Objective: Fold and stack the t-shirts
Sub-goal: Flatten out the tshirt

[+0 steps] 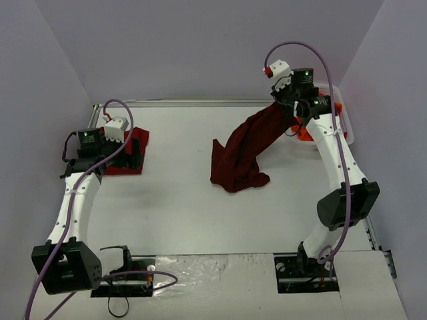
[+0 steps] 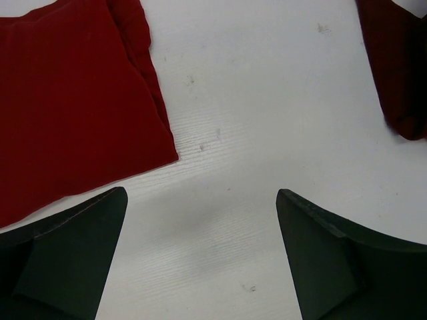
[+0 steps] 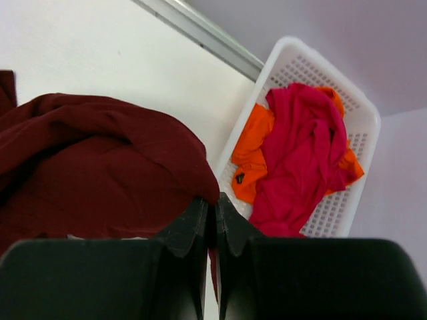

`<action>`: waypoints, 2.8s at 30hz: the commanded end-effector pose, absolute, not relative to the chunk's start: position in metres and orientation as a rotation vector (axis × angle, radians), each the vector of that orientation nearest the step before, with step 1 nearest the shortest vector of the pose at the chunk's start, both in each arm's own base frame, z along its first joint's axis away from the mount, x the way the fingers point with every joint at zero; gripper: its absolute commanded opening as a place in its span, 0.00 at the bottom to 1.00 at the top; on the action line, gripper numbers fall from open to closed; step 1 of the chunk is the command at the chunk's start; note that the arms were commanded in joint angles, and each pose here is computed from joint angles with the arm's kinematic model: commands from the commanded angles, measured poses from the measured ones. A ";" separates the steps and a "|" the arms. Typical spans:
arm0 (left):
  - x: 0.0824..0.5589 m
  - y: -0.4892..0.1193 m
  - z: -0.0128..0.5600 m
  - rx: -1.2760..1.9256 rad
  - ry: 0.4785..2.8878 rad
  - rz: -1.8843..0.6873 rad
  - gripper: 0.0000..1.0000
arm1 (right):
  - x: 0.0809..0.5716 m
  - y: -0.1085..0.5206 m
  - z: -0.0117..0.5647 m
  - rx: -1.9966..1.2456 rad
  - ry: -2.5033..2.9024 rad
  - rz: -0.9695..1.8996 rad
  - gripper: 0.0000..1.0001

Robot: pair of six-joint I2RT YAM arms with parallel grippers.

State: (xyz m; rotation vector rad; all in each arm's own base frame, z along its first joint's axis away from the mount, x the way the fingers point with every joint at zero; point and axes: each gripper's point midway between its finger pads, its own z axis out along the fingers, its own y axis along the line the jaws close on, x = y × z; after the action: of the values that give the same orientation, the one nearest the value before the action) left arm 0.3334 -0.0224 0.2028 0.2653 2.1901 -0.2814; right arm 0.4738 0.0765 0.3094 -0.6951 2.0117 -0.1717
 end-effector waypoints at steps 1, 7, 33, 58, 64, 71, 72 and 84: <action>0.340 -0.021 0.227 0.280 2.127 -0.275 0.94 | 0.474 0.062 0.305 -0.621 2.025 -0.273 0.00; 0.340 -0.026 0.228 0.292 2.126 -0.306 0.94 | 0.474 0.028 0.282 -0.504 2.104 -0.438 0.00; 0.345 -0.046 0.226 0.405 2.166 -0.248 0.94 | 0.308 0.264 0.257 -1.348 1.847 0.720 0.00; 0.327 -0.109 0.214 0.551 2.198 -0.665 0.94 | 0.311 0.249 0.240 -1.498 1.846 0.562 0.75; 0.287 -0.176 0.206 0.980 2.170 -0.642 0.94 | 0.362 0.149 0.267 -1.198 1.928 0.364 0.75; 0.249 -0.216 0.152 1.518 2.081 -0.292 0.97 | 0.379 0.089 0.244 -0.946 2.079 0.320 0.75; 0.239 -0.228 0.140 1.606 2.061 -0.248 0.97 | 0.381 0.078 0.238 -0.905 2.106 0.315 0.75; 0.249 -0.268 0.093 1.747 1.875 0.207 0.94 | 0.384 0.043 0.210 -0.764 2.176 0.381 0.74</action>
State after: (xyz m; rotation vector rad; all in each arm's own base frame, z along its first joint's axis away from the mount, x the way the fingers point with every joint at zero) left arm 0.2172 -0.2608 0.0734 1.8658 1.9633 0.0317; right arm 0.3842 0.0364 0.2098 -0.7641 2.2025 0.3276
